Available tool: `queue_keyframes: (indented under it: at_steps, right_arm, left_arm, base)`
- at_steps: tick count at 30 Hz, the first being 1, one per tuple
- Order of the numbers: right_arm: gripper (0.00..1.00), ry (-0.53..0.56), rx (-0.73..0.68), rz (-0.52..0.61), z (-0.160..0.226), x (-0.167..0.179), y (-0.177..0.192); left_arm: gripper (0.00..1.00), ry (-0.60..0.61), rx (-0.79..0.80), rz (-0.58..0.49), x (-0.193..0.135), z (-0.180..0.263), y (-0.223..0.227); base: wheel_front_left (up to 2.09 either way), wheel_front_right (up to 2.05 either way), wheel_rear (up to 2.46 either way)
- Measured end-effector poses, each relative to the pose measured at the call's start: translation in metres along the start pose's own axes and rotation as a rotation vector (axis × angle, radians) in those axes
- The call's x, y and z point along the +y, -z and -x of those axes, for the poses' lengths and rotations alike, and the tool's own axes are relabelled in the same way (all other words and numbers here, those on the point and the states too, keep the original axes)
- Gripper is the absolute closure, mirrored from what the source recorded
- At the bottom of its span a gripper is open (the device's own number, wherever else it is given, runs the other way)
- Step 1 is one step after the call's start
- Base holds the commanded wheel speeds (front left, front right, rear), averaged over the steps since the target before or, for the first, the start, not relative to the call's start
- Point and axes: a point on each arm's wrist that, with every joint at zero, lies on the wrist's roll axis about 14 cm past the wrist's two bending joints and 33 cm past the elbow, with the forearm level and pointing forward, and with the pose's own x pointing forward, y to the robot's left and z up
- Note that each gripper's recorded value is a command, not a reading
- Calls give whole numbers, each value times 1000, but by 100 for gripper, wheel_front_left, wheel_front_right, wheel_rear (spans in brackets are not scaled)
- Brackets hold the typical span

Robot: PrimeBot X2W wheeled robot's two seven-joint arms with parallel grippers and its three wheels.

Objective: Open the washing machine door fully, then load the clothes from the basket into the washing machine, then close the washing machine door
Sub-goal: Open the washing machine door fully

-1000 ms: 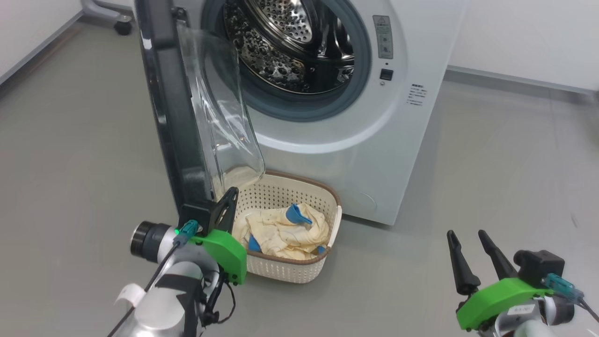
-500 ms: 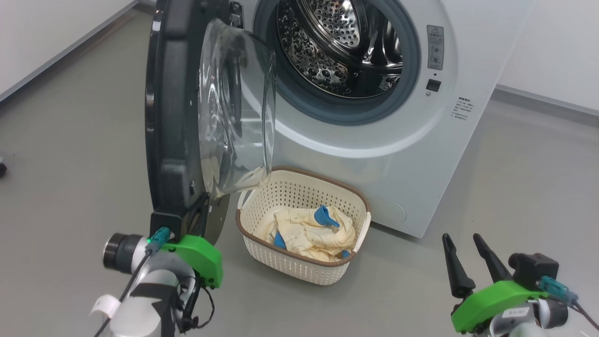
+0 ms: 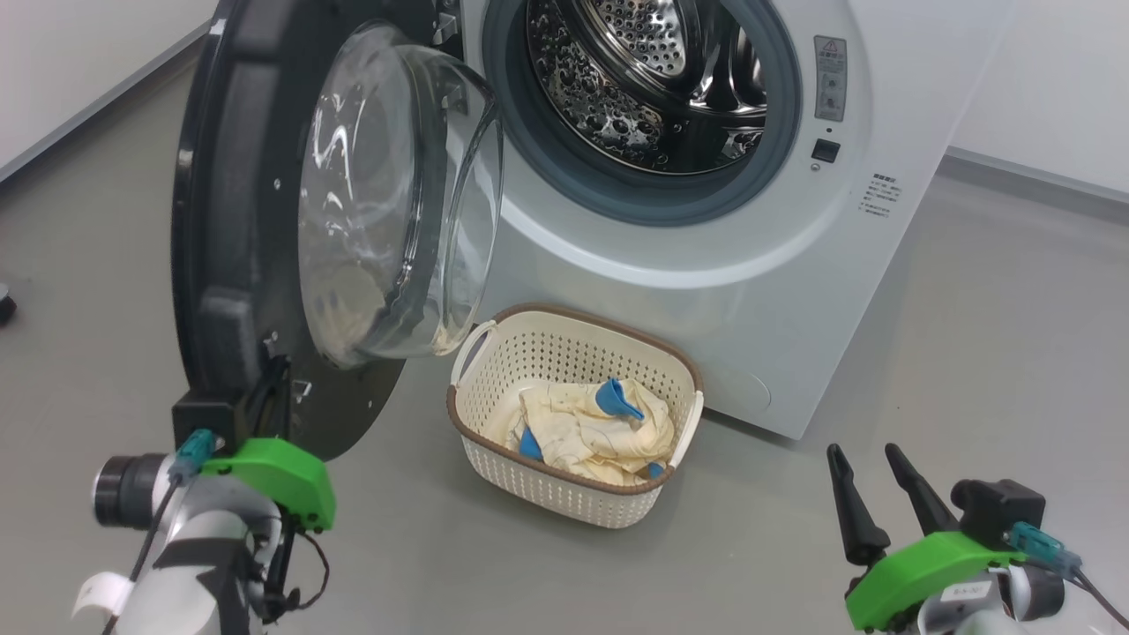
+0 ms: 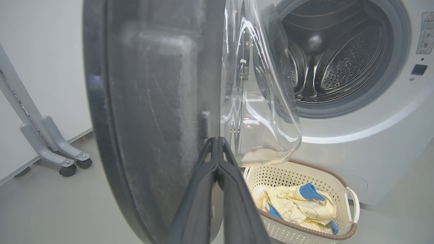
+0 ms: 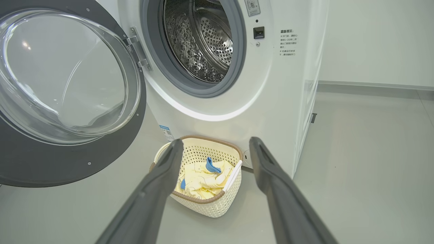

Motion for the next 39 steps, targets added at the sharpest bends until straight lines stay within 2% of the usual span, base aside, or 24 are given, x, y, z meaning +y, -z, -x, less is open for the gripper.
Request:
queue_keyframes:
  at_steps: [13, 23, 32, 39]
  right_arm:
    - [0, 38, 30, -22, 3, -16, 12]
    - [0, 56, 42, -10, -16, -42, 12]
    - [0, 107, 107, -19, -18, -73, 34]
    - [0, 119, 116, -14, -29, -88, 38]
  left_arm:
    - [100, -112, 32, -23, 50, -6, 7]
    - [100, -191, 69, -16, 76, -31, 17]
    - [100, -269, 84, -35, 104, -58, 20]
    - [100, -323, 98, -61, 128, -69, 21]
  base:
    - [0, 0, 0]
    - [0, 0, 0]
    - [0, 0, 0]
    - [0, 0, 0]
